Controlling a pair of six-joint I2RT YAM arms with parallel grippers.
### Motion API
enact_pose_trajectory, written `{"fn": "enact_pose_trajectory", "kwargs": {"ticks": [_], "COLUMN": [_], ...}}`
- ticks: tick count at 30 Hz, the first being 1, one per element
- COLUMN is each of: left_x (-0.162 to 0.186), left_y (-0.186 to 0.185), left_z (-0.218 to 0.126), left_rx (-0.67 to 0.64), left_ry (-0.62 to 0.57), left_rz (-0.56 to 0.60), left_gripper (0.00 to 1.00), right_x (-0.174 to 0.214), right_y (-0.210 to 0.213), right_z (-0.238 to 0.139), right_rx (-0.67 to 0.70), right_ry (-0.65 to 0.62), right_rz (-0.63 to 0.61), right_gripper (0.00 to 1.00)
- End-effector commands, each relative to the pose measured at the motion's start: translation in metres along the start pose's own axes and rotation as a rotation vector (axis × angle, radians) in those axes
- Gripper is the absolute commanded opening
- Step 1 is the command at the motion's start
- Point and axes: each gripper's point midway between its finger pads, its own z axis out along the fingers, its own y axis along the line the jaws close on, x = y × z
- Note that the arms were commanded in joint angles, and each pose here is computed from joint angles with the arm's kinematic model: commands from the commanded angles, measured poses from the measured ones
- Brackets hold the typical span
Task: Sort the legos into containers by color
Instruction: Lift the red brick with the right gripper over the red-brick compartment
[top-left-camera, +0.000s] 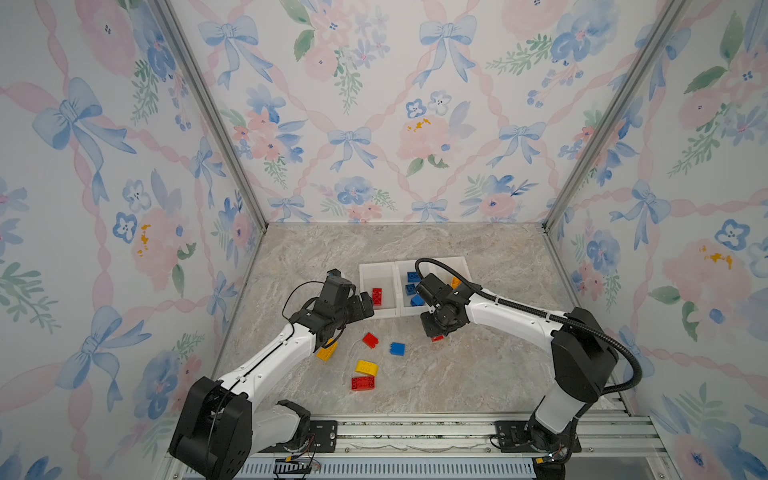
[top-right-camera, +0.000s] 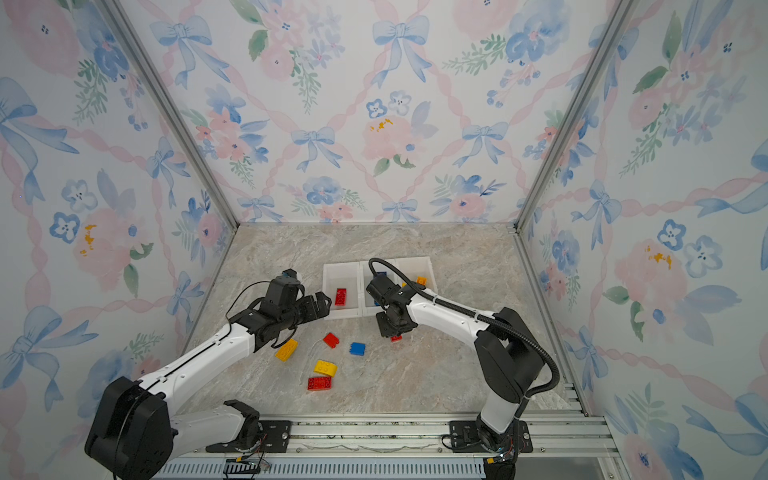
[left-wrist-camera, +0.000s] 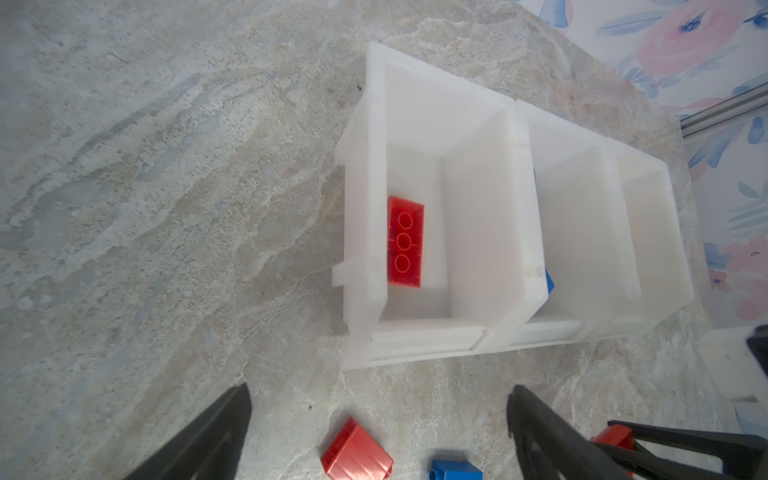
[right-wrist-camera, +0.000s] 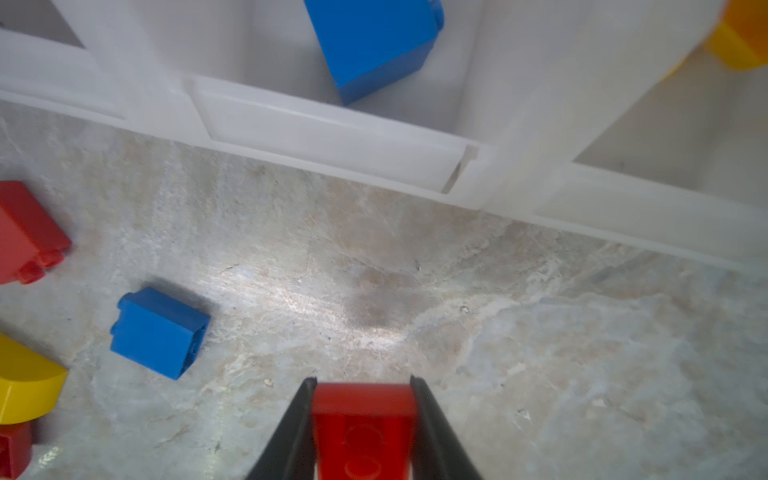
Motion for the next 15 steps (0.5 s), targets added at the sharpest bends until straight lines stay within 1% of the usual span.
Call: {"fn": "enact_pose_trajectory", "kwargs": {"ticks": [1,15], "left_x": [-0.005,-0.006], "left_y": [-0.002,0.004], "left_z": [-0.006,-0.014], "left_rx": [0.02,0.023], "left_ry": [-0.02,-0.043], "left_rz": [0.01,0.002], "left_gripper": [0.98,0.98], "right_x": [-0.01,-0.092], "right_y": [0.014,0.067], "right_z": [-0.011,-0.028], "right_rx": [-0.024,-0.131], "right_ry": [-0.011,-0.143], "right_rz": [0.0,-0.047], "right_gripper": [0.29,0.29]}}
